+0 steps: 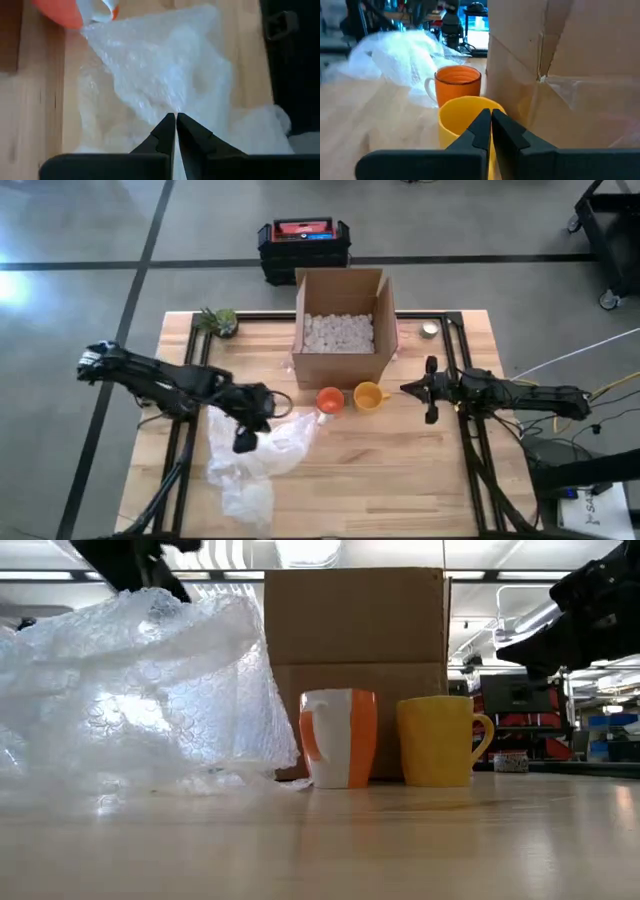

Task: Wrap mug
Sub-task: Prepare the transparent bubble wrap

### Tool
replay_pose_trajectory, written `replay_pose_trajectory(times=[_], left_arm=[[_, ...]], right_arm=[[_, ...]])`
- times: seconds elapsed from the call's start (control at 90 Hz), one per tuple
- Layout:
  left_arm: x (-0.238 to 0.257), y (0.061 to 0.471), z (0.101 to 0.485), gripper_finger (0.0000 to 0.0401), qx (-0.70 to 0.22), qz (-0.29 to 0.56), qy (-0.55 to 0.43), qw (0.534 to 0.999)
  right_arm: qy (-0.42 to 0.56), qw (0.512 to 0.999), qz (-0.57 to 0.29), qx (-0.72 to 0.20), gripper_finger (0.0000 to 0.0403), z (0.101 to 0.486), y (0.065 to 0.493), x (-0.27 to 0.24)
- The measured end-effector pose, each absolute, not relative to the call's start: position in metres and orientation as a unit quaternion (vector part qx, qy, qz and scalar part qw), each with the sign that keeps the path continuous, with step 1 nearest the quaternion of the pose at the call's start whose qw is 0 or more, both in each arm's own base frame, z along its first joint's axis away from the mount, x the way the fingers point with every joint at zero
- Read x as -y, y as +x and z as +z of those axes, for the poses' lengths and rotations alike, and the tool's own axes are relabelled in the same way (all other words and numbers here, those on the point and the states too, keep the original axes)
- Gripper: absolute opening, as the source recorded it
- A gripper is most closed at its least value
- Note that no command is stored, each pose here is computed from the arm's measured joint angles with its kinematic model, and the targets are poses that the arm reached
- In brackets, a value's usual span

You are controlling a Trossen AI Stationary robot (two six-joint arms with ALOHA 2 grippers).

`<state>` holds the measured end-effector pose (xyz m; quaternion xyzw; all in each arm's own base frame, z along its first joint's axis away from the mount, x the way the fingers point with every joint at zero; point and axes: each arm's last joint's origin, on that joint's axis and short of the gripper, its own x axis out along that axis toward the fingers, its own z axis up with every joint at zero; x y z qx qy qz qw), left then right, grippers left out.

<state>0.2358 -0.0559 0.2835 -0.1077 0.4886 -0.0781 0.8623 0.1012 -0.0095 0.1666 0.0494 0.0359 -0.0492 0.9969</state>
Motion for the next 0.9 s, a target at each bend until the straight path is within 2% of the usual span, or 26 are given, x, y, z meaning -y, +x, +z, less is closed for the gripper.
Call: replay_pose_trajectory(times=[0.2,0.378,0.522,0.578,0.622,0.756,0.789,0.9], left_arm=[[0.064,0.265,0.290,0.0103,-0.497,-0.096,-0.136,0.851],[0.069,0.279,0.276,0.0184,-0.523,-0.090,-0.147,0.835],[0.070,0.289,0.250,0.0214,-0.558,-0.046,-0.139,0.817],[0.071,0.294,0.244,0.0203,-0.570,-0.038,-0.147,0.808],[0.073,0.298,0.243,0.0178,-0.572,-0.045,-0.153,0.805],[0.082,0.311,0.256,0.0046,-0.557,-0.073,-0.152,0.813],[0.084,0.314,0.263,0.0023,-0.547,-0.080,-0.144,0.821],[0.085,0.324,0.290,0.0018,-0.498,-0.064,-0.112,0.858]], right_arm=[[0.177,0.982,-0.054,-0.043,0.0000,0.164,0.101,0.009],[0.162,0.984,-0.054,-0.045,0.0000,0.164,0.101,0.009],[0.141,0.987,-0.053,-0.047,0.0000,0.164,0.101,0.009],[0.141,0.987,-0.053,-0.047,0.0000,0.164,0.101,0.009],[0.141,0.988,-0.053,-0.047,0.0000,0.164,0.101,0.009],[0.141,0.988,-0.052,-0.042,0.0000,0.165,0.101,0.009],[0.141,0.988,-0.050,-0.038,0.0000,0.165,0.101,0.009],[0.136,0.991,0.011,-0.001,0.0000,0.174,0.102,0.005]])
